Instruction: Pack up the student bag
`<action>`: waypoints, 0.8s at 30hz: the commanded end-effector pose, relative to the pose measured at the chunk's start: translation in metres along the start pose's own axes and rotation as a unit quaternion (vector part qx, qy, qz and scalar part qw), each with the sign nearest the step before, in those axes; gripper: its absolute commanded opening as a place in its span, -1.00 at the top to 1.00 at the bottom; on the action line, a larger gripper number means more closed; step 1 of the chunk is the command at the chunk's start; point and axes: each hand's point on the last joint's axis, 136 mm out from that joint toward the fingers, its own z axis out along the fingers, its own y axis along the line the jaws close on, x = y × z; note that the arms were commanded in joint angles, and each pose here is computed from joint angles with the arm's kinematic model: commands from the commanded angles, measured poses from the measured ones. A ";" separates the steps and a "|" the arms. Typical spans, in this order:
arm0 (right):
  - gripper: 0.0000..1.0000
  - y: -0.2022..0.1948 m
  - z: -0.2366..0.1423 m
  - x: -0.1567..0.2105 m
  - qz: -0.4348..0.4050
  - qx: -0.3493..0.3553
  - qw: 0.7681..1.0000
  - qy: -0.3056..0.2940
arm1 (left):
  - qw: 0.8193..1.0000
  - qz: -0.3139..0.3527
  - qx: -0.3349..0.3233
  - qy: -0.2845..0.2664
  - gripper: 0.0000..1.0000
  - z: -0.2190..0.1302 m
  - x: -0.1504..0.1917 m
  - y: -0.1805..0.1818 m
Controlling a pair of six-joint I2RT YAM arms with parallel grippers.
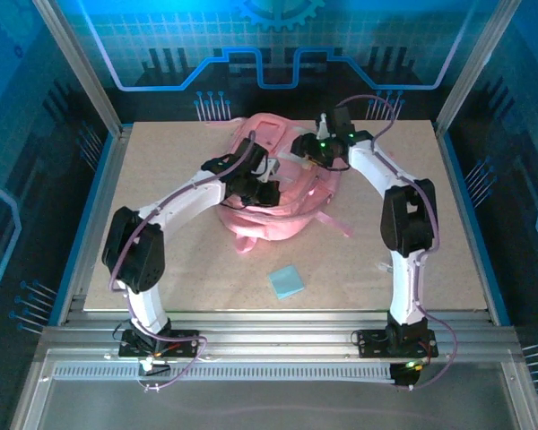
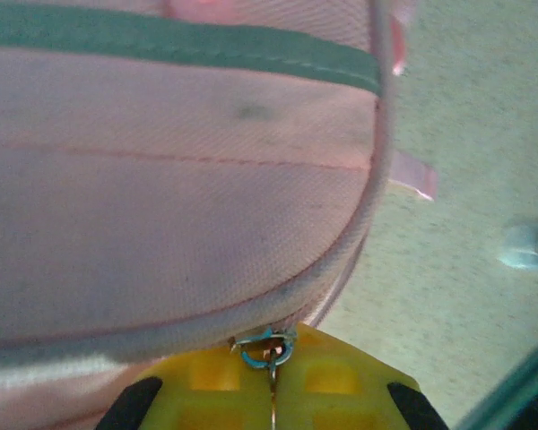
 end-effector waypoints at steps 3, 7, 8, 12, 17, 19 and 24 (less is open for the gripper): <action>-0.37 -0.006 -0.070 0.008 0.019 0.018 0.998 -0.054 | 0.997 0.007 0.077 0.006 1.00 0.009 -0.018 -0.046; -0.37 -0.020 -0.090 0.049 0.057 0.020 0.997 -0.047 | 0.997 0.022 0.071 0.018 1.00 0.019 -0.017 -0.053; -0.37 -0.022 -0.093 0.057 0.067 0.014 0.996 -0.048 | 0.997 0.025 0.072 0.021 1.00 0.022 -0.016 -0.054; -0.31 -0.016 -0.088 0.078 0.101 -0.029 0.994 -0.035 | 0.997 0.033 0.067 0.035 1.00 0.029 -0.009 -0.055; 0.02 0.005 -0.066 0.079 0.107 -0.070 0.992 -0.025 | 0.996 0.055 0.051 0.042 1.00 0.030 0.000 -0.055; 0.12 0.015 -0.054 0.079 0.109 -0.079 0.991 -0.019 | 0.996 0.057 0.051 0.045 1.00 0.030 0.002 -0.055; 0.42 0.028 -0.023 0.091 0.121 -0.103 0.987 0.010 | 0.994 0.069 0.061 0.056 1.00 0.030 0.009 -0.057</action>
